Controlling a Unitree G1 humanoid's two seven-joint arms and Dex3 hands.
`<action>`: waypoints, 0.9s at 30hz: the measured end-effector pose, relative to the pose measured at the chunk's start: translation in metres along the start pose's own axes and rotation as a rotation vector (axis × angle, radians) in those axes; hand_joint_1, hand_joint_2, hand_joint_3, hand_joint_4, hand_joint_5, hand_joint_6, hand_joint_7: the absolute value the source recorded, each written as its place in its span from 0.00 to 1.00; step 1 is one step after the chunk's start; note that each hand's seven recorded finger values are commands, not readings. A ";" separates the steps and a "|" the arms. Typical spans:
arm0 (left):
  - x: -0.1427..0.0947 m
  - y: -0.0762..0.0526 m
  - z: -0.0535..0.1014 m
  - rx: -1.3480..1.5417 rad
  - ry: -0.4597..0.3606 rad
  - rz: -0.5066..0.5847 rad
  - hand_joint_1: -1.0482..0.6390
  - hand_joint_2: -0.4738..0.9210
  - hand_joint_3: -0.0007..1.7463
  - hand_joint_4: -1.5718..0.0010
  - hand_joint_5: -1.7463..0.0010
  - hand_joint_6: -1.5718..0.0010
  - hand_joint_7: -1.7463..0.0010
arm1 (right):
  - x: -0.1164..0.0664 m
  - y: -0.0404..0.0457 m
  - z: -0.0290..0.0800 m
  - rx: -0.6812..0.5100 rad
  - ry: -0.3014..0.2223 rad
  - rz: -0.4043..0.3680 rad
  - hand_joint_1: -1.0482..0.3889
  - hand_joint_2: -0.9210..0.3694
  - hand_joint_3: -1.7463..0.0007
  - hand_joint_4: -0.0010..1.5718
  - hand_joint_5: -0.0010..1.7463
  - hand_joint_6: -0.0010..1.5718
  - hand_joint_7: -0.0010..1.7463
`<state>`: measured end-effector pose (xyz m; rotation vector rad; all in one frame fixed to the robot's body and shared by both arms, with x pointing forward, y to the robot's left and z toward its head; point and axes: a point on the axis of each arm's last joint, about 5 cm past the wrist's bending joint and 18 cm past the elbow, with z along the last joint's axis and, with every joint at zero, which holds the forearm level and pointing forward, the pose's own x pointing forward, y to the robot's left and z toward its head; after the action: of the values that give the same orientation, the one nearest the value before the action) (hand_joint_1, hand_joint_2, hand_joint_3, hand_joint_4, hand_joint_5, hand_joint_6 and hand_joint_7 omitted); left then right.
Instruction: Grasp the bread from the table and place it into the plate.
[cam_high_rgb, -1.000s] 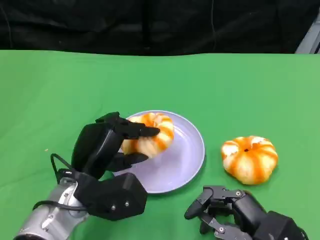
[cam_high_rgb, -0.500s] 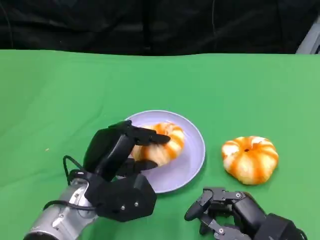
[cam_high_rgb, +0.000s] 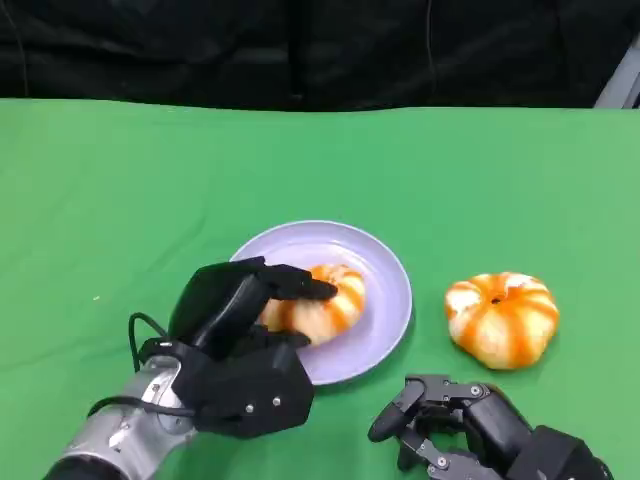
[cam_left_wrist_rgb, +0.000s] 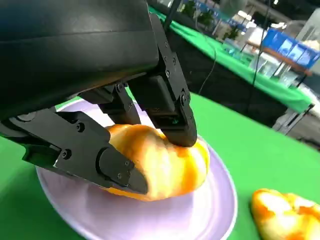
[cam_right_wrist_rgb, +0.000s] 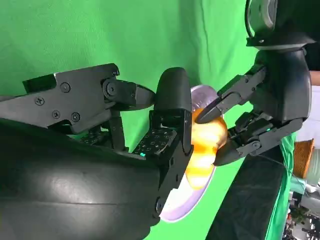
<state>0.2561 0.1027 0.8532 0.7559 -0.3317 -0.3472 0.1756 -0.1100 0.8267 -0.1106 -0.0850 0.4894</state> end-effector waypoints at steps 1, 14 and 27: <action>0.000 0.000 0.000 0.002 0.000 -0.003 0.59 0.99 0.01 0.46 0.69 0.16 1.00 | 0.000 -0.0001 0.000 0.000 0.000 0.000 0.66 0.00 0.73 0.43 0.83 0.50 0.58; 0.005 -0.001 -0.002 0.006 0.030 -0.032 0.51 1.00 0.01 0.50 0.85 0.33 1.00 | 0.001 -0.0004 0.002 -0.001 0.001 0.000 0.66 0.00 0.73 0.44 0.83 0.50 0.59; 0.005 0.002 -0.004 0.029 0.027 -0.061 0.32 1.00 0.21 0.53 0.99 0.60 1.00 | 0.001 -0.0003 0.002 -0.005 0.002 0.002 0.66 0.00 0.73 0.44 0.83 0.50 0.59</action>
<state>0.2625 0.1050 0.8525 0.8000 -0.2894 -0.3898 0.1767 -0.1094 0.8286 -0.1160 -0.0847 0.4907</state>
